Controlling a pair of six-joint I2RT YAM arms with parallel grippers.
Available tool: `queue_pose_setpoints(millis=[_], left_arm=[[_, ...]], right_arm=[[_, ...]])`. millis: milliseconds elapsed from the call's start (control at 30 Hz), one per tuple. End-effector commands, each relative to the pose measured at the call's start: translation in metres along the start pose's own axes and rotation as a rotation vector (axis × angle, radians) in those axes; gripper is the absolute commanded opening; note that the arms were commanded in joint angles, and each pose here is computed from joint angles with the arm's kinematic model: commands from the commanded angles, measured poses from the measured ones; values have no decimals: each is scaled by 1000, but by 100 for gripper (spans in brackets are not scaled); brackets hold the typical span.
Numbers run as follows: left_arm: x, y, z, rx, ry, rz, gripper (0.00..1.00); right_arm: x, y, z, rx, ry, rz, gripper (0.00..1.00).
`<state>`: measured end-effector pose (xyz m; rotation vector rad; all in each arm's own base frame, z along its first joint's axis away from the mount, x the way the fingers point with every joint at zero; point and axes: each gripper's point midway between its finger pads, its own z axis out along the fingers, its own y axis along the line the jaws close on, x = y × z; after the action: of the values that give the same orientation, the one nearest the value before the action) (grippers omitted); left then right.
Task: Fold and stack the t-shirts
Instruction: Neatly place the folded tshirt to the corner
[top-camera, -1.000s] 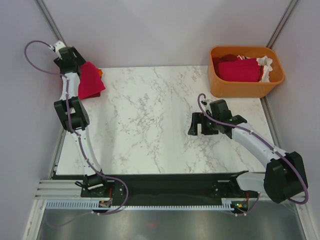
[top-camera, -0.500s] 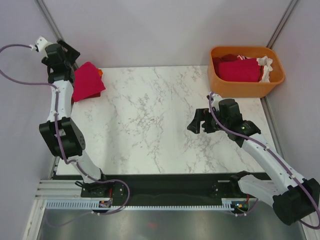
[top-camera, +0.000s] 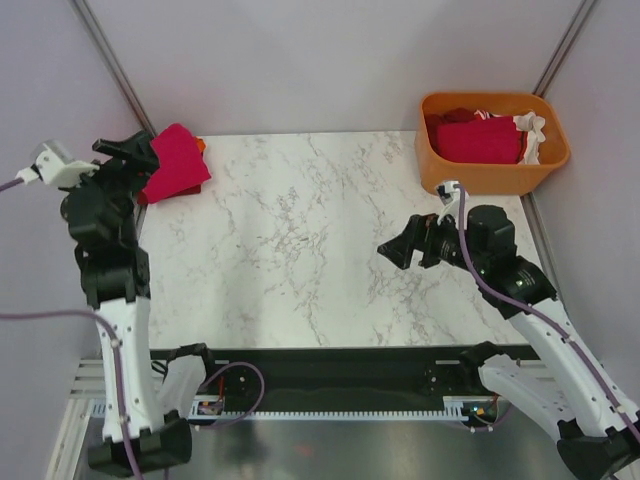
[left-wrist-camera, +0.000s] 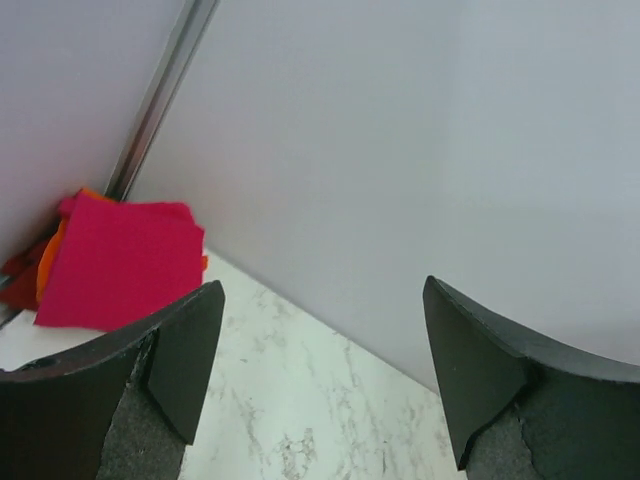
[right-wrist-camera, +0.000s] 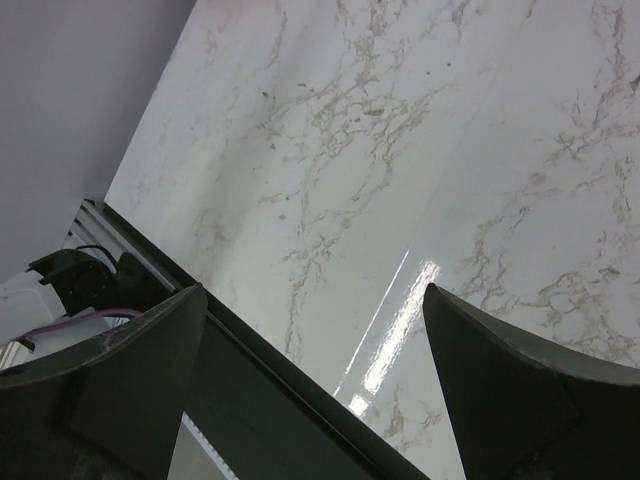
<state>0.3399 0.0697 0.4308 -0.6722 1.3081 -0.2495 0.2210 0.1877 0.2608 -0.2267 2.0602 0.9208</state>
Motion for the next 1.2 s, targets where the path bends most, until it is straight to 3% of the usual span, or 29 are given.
queue_pose_setpoints(millis=[0,100,333,400,600,633,667,700,800,867,900,1000,1133,1167], left_arm=[[-10,-17,-57,114,-2,66,88],[8,-15,-113,151,75,88,88],[102,29,-150,109,370,202,87],[121,29,-158,124,438,143,87],[189,-19,-205,461,829,-77,77],[196,-17,-210,472,861,-82,79],[199,-18,-214,483,878,-87,98],[202,-16,-215,481,890,-83,100],[224,-10,-227,447,991,7,100],[230,3,-223,355,972,160,100],[222,11,-204,258,895,247,100],[217,-1,-207,246,848,393,100],[223,-93,-279,647,996,448,100],[239,-102,-285,654,1036,494,100]], right_arm=[[-22,26,-19,-68,-80,-11,98],[-31,33,-33,-76,-137,-23,98],[-57,54,-67,-101,-265,-55,98],[-62,52,-73,-80,-298,-50,98],[-64,41,-81,-20,-356,-42,98],[-63,38,-81,-11,-359,-44,98],[-61,35,-80,0,-355,-41,98],[-59,32,-80,10,-354,-38,98],[-52,19,-73,57,-339,-33,98],[-48,9,-69,95,-333,-24,98],[-48,7,-68,106,-332,-21,98],[-51,2,-68,140,-333,-20,98],[-60,-4,-74,202,-333,-49,98],[-58,-6,-76,216,-326,-51,98]])
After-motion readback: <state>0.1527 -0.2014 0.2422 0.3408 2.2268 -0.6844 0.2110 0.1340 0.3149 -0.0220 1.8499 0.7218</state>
